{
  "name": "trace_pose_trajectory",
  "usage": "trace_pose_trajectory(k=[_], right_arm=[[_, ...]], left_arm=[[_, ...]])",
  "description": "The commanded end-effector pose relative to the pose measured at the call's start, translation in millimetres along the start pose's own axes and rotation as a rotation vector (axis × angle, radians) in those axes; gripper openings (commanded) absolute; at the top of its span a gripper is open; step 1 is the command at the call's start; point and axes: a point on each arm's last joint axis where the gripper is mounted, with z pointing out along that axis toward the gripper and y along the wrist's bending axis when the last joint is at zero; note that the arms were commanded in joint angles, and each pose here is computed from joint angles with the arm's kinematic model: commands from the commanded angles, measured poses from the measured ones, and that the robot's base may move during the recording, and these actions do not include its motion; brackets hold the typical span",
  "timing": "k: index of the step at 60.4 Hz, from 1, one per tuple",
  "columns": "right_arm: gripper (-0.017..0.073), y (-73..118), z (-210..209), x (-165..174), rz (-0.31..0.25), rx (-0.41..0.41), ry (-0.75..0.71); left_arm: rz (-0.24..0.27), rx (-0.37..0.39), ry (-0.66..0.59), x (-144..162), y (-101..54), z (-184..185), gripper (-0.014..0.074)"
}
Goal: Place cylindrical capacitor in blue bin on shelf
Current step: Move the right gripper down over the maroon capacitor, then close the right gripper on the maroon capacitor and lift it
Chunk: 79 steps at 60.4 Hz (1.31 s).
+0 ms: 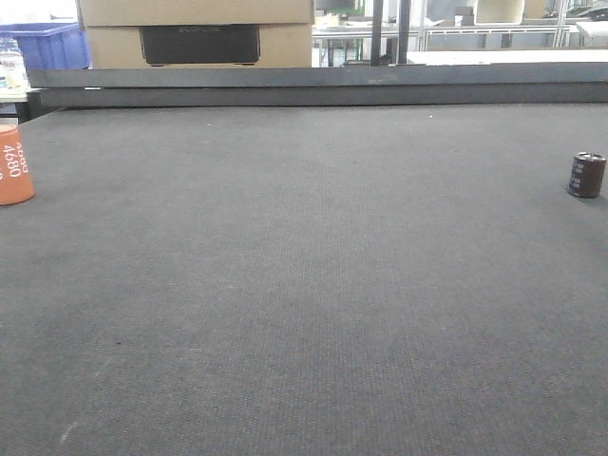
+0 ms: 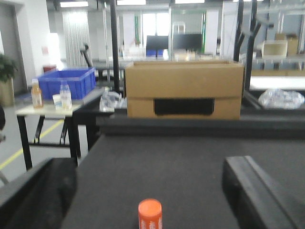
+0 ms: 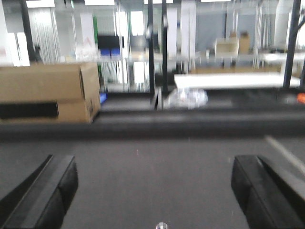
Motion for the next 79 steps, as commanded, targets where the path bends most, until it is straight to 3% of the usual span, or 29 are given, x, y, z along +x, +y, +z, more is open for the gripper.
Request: trace_pose_trajectory(k=[1,8,18,27,48,58,79], right_arm=[[0.0568,-1.4,26.9,13.3,-0.004,0.006,0.118],[0.0568,-5.1,66.3,43.4,-0.001,0.022,0.308],[0.0568,-13.0,110.0,89.5,-0.015,0.055,0.399],[0.0568,-19.5,134.7,127.9,-0.060,0.070,0.379],[0.0568,-30.8,189.8,196.5,-0.114,0.089,0.131],[0.0568,-36.2,210.3,234.6,-0.116,0.104,0.162],[0.0568,-45.3,246.5,251.3,-0.097,0.154,0.133]], left_arm=[[-0.012,0.007,0.041,2.2,-0.7,11.0,0.0613],[-0.019,0.017,0.054,3.7,-1.8,14.1,0.0611],[-0.020,0.044,0.053,3.6,-4.6,14.1,0.0611],[-0.020,0.050,0.053,3.5,-5.2,14.0,0.0611],[-0.020,0.050,0.053,3.5,-5.2,14.0,0.0611],[-0.020,0.050,0.053,3.5,-5.2,14.0,0.0611],[-0.020,0.049,0.053,3.5,-5.1,14.0,0.0610]])
